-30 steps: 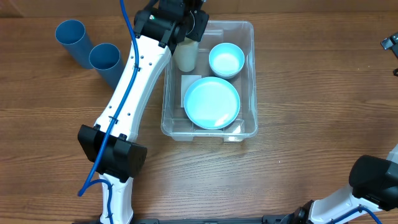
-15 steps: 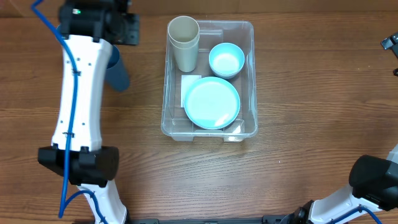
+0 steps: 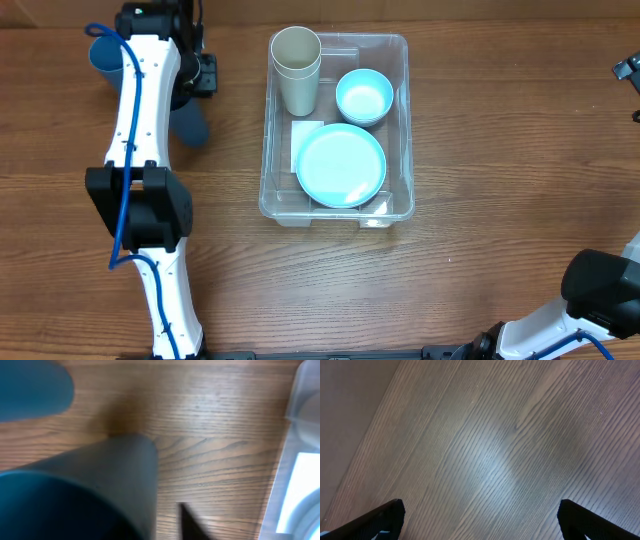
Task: Pack container
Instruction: 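Move the left gripper to a teal-blue cup and grasp it, then carry the teal-blue cup into the bin beside the beige cups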
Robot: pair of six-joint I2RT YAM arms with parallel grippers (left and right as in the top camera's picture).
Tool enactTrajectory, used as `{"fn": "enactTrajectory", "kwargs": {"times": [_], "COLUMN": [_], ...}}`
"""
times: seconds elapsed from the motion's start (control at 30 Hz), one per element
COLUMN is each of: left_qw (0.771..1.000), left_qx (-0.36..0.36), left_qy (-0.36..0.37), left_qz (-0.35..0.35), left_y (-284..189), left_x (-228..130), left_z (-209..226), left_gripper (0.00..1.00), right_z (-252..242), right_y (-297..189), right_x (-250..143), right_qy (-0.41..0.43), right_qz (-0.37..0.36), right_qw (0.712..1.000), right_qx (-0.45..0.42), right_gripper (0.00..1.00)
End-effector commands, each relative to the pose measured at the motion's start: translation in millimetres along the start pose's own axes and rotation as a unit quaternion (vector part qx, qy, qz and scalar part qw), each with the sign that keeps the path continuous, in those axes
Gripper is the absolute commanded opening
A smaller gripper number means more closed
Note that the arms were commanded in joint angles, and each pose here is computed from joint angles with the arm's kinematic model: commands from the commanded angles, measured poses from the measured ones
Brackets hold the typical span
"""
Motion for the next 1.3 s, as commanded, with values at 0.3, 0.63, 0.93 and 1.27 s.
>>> {"fn": "enactTrajectory", "kwargs": {"times": [0.3,0.63,0.93,1.27], "left_qw": [0.998,0.961,0.931,0.943], "left_qx": [-0.005,-0.049,-0.074,-0.032], "left_qy": [-0.009,0.199,0.329,0.327], "left_qz": [-0.063,-0.188,-0.142,-0.048], "left_y": [-94.8,-230.4,-186.8,-68.6], "left_x": [-19.6,-87.8,-87.6,-52.8], "left_z": [-7.7,-113.2,-195.9,-223.5], "left_gripper": [0.04,0.04,0.04,0.04], "right_z": [-0.2,-0.2,-0.2,-0.2], "right_y": [-7.6,-7.6,-7.6,-7.6], "right_x": [3.7,3.7,3.7,3.7], "right_qy": [0.002,0.002,0.002,0.002], "right_qz": [-0.014,-0.014,-0.014,-0.014], "right_qw": [1.000,1.000,1.000,1.000], "right_qx": [0.005,0.005,0.005,0.005], "right_gripper": [1.00,1.00,1.00,1.00]}}
Point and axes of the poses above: each gripper's point midway between its finger pads, its own y axis out along the fingers, its own z axis along the line the jaws close on, x = y × z, the point moved 5 cm from there along -y, back along the fingers, and after that the axes turned 6 degrees about y, right-handed, at the moved point
